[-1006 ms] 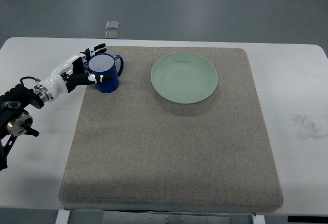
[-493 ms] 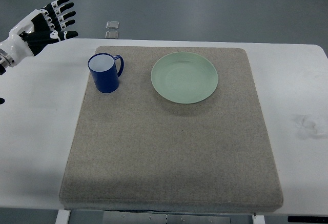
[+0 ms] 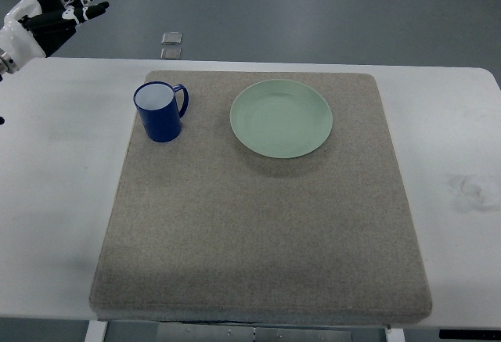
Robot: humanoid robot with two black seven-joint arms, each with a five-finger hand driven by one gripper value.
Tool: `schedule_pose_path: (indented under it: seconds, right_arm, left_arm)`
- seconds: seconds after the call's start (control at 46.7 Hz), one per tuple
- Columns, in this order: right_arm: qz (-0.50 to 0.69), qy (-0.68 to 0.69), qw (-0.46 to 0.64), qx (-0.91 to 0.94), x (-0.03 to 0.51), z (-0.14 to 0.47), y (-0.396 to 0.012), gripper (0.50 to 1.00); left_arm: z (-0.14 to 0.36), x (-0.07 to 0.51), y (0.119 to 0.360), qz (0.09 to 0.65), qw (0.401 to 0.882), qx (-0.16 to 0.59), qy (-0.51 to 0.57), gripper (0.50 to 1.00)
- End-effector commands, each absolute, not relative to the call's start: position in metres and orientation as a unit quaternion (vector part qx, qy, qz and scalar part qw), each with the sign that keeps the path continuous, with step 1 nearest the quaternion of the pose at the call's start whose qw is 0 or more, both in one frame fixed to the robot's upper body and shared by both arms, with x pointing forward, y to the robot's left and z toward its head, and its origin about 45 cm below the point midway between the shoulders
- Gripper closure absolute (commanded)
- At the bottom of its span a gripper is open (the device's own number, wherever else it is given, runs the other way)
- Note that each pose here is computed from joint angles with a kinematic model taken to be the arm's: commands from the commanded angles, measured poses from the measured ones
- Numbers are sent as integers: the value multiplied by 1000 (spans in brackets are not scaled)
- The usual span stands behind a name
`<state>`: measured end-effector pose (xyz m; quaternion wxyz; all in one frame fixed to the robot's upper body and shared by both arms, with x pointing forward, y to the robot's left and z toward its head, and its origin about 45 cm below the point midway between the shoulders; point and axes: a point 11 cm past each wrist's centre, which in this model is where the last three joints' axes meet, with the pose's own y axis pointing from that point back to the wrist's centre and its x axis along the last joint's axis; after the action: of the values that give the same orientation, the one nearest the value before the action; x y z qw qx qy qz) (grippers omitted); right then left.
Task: Place cup left of plate with left hand
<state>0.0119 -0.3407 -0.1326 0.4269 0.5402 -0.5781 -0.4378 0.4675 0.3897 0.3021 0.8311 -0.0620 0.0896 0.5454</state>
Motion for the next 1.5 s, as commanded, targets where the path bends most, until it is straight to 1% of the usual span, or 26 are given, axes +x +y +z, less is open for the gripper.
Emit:
schedule_pose_path:
  seconds: [0.0, 0.064, 0.171, 0.407, 1.478]
  right_arm:
    - [-438, -578, 427, 540, 12, -133, -341, 568]
    - [-438, -578, 427, 540, 12, -133, -341, 568]
    - [-438, -578, 427, 540, 11, -133, -341, 568]
    - [-437, -579, 427, 540, 12, -133, -341, 568]
    - [-439, -580, 425, 538, 11, -133, -341, 568]
  left_arm:
    - [295, 469, 383, 535, 826, -79, 156, 500]
    - [292, 469, 379, 524, 825, -89, 193, 500]
    - [298, 473, 365, 499, 827, -113, 232, 500]
    - [306, 477, 347, 467, 834, -126, 265, 500]
    - [306, 478, 346, 468, 835, -126, 262, 500]
